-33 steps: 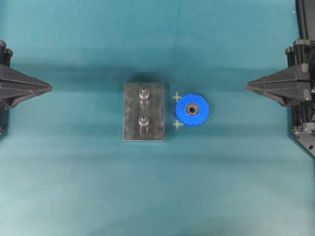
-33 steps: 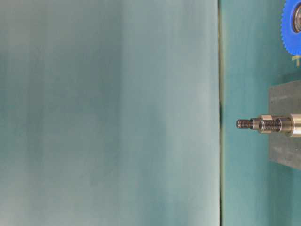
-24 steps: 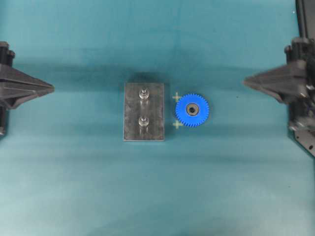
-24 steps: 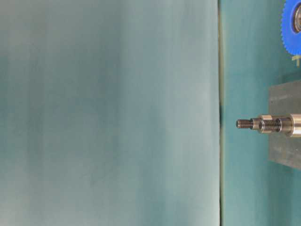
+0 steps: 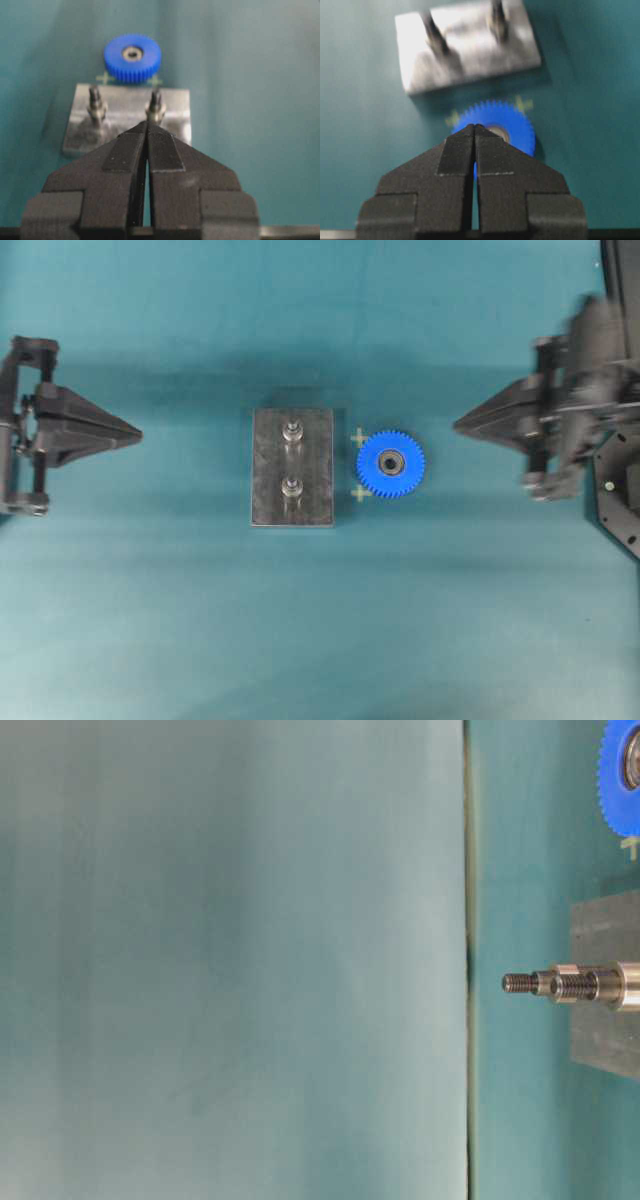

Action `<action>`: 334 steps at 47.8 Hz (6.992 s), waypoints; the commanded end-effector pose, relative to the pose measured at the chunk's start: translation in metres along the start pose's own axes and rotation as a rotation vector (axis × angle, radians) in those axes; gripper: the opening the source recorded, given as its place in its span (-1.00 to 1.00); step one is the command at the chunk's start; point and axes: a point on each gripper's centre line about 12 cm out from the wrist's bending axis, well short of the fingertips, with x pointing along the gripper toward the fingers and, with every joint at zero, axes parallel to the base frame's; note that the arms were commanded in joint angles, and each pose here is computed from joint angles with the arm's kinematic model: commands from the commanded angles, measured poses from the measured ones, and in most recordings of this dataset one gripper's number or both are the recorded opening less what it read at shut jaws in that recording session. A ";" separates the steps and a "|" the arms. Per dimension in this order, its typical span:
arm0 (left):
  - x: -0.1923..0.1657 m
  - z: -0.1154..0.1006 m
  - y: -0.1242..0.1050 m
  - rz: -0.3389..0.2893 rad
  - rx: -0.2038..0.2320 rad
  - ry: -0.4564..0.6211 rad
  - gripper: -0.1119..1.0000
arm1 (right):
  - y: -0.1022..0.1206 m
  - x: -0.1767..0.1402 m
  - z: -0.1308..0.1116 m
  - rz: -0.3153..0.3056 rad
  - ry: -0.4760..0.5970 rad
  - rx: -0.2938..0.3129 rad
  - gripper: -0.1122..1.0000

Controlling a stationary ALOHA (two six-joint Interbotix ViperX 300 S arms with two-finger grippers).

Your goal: Fit the large gear onto the shaft.

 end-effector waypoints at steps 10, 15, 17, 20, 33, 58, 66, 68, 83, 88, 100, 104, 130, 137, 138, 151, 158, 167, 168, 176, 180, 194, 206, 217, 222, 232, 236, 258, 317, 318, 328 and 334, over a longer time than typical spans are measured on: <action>0.023 -0.004 0.001 0.001 0.005 -0.012 -0.80 | -0.013 0.034 0.010 -0.063 0.231 0.024 -0.77; 0.029 -0.009 0.001 0.002 0.005 0.035 -0.80 | -0.015 0.045 0.012 -0.073 0.290 0.028 -0.77; 0.031 -0.010 0.001 0.002 0.007 0.054 -0.80 | -0.015 0.049 0.013 -0.075 0.313 0.028 -0.77; 0.034 -0.013 0.001 0.003 0.007 0.081 -0.80 | -0.016 0.056 0.013 -0.077 0.340 0.024 -0.77; 0.053 -0.011 0.002 0.003 0.087 0.104 -0.80 | -0.018 0.086 0.016 -0.082 0.452 0.006 -0.34; 0.068 -0.017 0.002 0.000 0.109 0.144 -0.80 | -0.026 0.138 0.000 -0.101 0.617 0.014 0.80; 0.068 -0.017 0.002 0.000 0.109 0.144 -0.80 | -0.029 0.141 0.000 -0.106 0.607 0.020 0.80; 0.067 -0.018 0.002 -0.001 0.109 0.146 -0.80 | -0.030 0.142 -0.001 -0.106 0.610 0.020 0.80; 0.068 -0.020 0.002 0.000 0.109 0.154 -0.80 | -0.034 0.153 -0.005 -0.120 0.643 0.016 0.80; 0.068 -0.020 0.002 -0.002 0.109 0.154 -0.80 | -0.037 0.154 -0.009 -0.130 0.660 0.005 0.80; 0.068 -0.020 0.001 -0.003 0.108 0.153 -0.80 | -0.042 0.149 -0.008 -0.141 0.682 0.006 0.80; 0.068 -0.021 0.002 -0.003 0.107 0.157 -0.80 | -0.040 0.149 -0.008 -0.140 0.680 0.006 0.80; 0.068 -0.021 0.001 -0.003 0.105 0.155 -0.80 | -0.027 0.149 -0.008 -0.123 0.678 -0.008 0.80; 0.069 -0.021 0.001 -0.003 0.104 0.155 -0.80 | -0.027 0.148 -0.012 -0.124 0.691 -0.011 0.80; 0.069 -0.021 0.002 -0.001 0.103 0.155 -0.80 | -0.028 0.148 -0.013 -0.125 0.695 -0.008 0.80; 0.068 -0.021 0.002 -0.003 0.104 0.157 -0.80 | -0.031 0.148 -0.012 -0.128 0.687 -0.003 0.91; 0.069 -0.024 0.002 -0.003 0.102 0.164 -0.80 | -0.031 0.151 -0.013 -0.130 0.682 0.003 0.93; 0.072 -0.024 0.002 -0.003 0.101 0.155 -0.80 | -0.033 0.157 -0.017 -0.132 0.699 0.004 0.92; 0.073 -0.024 0.002 -0.003 0.101 0.153 -0.80 | -0.033 0.158 -0.017 -0.133 0.702 0.002 0.92; 0.076 -0.026 0.001 -0.003 0.100 0.146 -0.80 | -0.034 0.162 -0.019 -0.134 0.709 0.006 0.92; 0.078 -0.026 0.001 -0.003 0.100 0.144 -0.80 | -0.034 0.164 -0.019 -0.134 0.714 0.006 0.90; 0.079 -0.028 0.001 -0.006 0.102 0.144 -0.80 | -0.033 0.157 -0.019 -0.134 0.760 0.001 0.08; 0.079 -0.029 0.001 -0.006 0.102 0.146 -0.80 | -0.033 0.145 0.009 -0.139 0.702 0.024 0.08; 0.078 -0.028 0.001 -0.006 0.102 0.141 -0.80 | -0.035 0.132 0.059 -0.148 0.715 0.043 0.08; 0.078 -0.027 0.001 -0.006 0.102 0.140 -0.80 | -0.036 0.130 0.084 -0.149 0.710 0.048 0.08; 0.075 -0.024 0.001 -0.004 0.101 0.124 -0.80 | -0.032 0.141 0.118 -0.123 0.669 0.061 0.08; 0.073 -0.026 0.001 -0.006 0.102 0.129 -0.80 | -0.030 0.153 0.124 -0.107 0.662 0.067 0.07; 0.070 -0.030 0.001 -0.006 0.102 0.135 -0.80 | -0.029 0.189 0.134 -0.087 0.649 0.053 0.07; 0.070 -0.032 0.001 -0.006 0.102 0.140 -0.80 | -0.035 0.197 0.124 -0.085 0.683 0.038 0.58; 0.070 -0.032 0.001 -0.006 0.102 0.140 -0.80 | -0.035 0.197 0.125 -0.084 0.681 0.036 0.58; 0.070 -0.032 0.001 -0.006 0.102 0.140 -0.80 | -0.035 0.196 0.126 -0.086 0.683 0.040 0.49; 0.070 -0.032 0.001 -0.006 0.100 0.138 -0.80 | -0.029 0.191 0.130 -0.077 0.679 0.036 0.49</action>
